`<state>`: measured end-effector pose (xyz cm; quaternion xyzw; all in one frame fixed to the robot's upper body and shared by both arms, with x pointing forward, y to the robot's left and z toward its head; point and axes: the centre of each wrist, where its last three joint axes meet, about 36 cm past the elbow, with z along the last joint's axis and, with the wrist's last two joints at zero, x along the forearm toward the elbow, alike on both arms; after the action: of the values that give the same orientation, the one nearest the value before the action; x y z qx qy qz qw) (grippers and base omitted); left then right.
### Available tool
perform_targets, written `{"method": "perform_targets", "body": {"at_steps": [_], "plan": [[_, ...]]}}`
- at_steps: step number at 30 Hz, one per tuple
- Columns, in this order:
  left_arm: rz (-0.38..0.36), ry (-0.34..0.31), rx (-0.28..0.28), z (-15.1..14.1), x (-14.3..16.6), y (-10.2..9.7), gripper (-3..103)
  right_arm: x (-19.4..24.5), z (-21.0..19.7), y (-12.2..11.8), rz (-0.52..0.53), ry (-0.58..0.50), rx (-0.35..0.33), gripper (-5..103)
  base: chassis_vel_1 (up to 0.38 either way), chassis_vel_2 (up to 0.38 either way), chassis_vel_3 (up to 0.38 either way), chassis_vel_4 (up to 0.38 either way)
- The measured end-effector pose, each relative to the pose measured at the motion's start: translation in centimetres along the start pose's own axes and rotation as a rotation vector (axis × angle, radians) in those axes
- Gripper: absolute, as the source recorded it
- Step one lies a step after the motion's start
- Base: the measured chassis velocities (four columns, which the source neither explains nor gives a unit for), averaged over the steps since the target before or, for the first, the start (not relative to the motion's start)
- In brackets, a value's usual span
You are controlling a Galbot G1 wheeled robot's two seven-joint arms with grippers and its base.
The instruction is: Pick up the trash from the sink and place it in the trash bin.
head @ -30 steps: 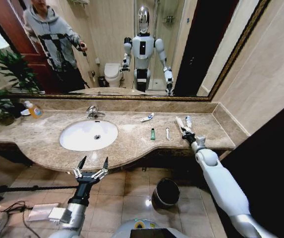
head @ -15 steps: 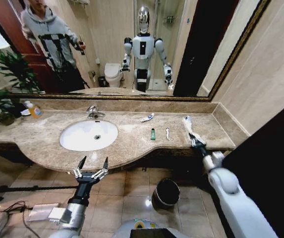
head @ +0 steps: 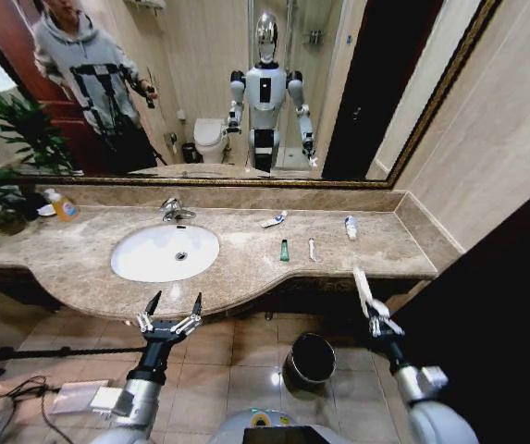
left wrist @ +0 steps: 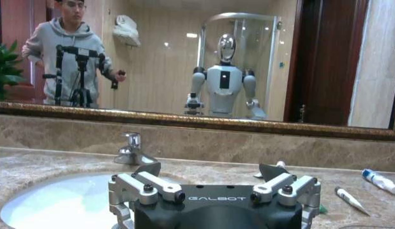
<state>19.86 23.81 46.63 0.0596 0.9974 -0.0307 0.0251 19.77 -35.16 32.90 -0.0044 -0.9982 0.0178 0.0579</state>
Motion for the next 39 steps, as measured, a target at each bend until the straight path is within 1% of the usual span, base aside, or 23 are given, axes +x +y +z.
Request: {"method": "perform_targets", "body": {"at_steps": [2, 3, 6, 8, 9, 13, 14, 16, 17, 19, 21, 22, 23, 25, 26, 29, 35, 39], "plan": [[0.000, 0.000, 0.000, 0.0, 0.0, 0.0, 100, 1.0, 2.2, 0.0, 0.008, 0.037, -0.003, 0, 0.000, 0.000, 0.000, 0.000], [0.000, 0.000, 0.000, 0.0, 0.0, 0.0, 100, 1.0, 2.2, 0.0, 0.008, 0.037, -0.003, 0, 0.000, 0.000, 0.000, 0.000], [0.000, 0.000, 0.000, 0.0, 0.0, 0.0, 100, 1.8, 5.4, -0.2, -0.016, 0.082, 0.044, 0, 0.000, 0.000, 0.000, 0.000], [0.000, 0.000, 0.000, 0.0, 0.0, 0.0, 100, 2.4, 7.7, -0.1, -0.033, 0.136, 0.065, 0, 0.000, 0.000, 0.000, 0.000], [0.000, 0.000, 0.000, 0.0, 0.0, 0.0, 100, 2.4, 7.7, -0.1, -0.033, 0.136, 0.065, 0, 0.000, 0.000, 0.000, 0.000], [0.000, 0.000, 0.000, 0.0, 0.0, 0.0, 100, 3.4, 11.0, 0.1, -0.078, 0.241, 0.160, 0, 0.000, 0.000, 0.000, 0.000], [0.000, 0.000, 0.000, 0.0, 0.0, 0.0, 100, 3.4, 11.0, 0.1, -0.078, 0.241, 0.160, 0, 0.000, 0.000, 0.000, 0.000], [0.000, 0.000, 0.000, 0.0, 0.0, 0.0, 100, 3.7, 12.9, 0.1, -0.115, 0.306, 0.192, 0, 0.000, 0.000, 0.000, 0.000], [0.000, 0.000, 0.000, 0.0, 0.0, 0.0, 100, 3.7, 12.9, 0.1, -0.115, 0.306, 0.192, 0, 0.000, 0.000, 0.000, 0.000], [0.000, 0.000, 0.000, 0.0, 0.0, 0.0, 100, 3.6, 14.6, 0.1, -0.138, 0.359, 0.218, 0, 0.000, 0.000, 0.000, 0.000], [0.000, 0.000, 0.000, 0.0, 0.0, 0.0, 100, 3.4, 15.1, 0.2, -0.144, 0.375, 0.223, 0, 0.000, 0.000, 0.000, 0.000], [0.000, 0.000, 0.000, 0.0, 0.0, 0.0, 100, 3.1, 15.8, 0.4, -0.148, 0.398, 0.224, 0, 0.000, 0.000, 0.000, 0.000], [0.000, 0.000, 0.000, 0.0, 0.0, 0.0, 100, 1.7, 16.8, 0.7, -0.153, 0.452, 0.211, 0, 0.000, 0.000, 0.000, 0.000], [0.000, 0.000, 0.000, 0.0, 0.0, 0.0, 100, 0.4, 17.0, 0.8, -0.165, 0.486, 0.210, 0, 0.000, 0.000, 0.000, 0.000], [0.000, 0.000, 0.000, 0.0, 0.0, 0.0, 100, 0.4, 17.0, 0.8, -0.165, 0.486, 0.210, 0, 0.000, 0.000, 0.000, 0.000], [0.000, 0.000, 0.000, 0.0, 0.0, 0.0, 100, -2.0, 16.8, 0.9, -0.198, 0.529, 0.226, 0, 0.000, 0.000, 0.000, 0.000], [0.000, 0.000, 0.000, 0.0, 0.0, 0.0, 100, -4.0, 16.7, 1.3, -0.228, 0.557, 0.249, 0, 0.000, 0.000, 0.000, 0.000], [0.000, 0.000, 0.000, 0.0, 0.0, 0.0, 100, -4.8, 17.9, 1.7, -0.244, 0.583, 0.256, 0, 0.000, 0.000, 0.000, 0.000]]}}
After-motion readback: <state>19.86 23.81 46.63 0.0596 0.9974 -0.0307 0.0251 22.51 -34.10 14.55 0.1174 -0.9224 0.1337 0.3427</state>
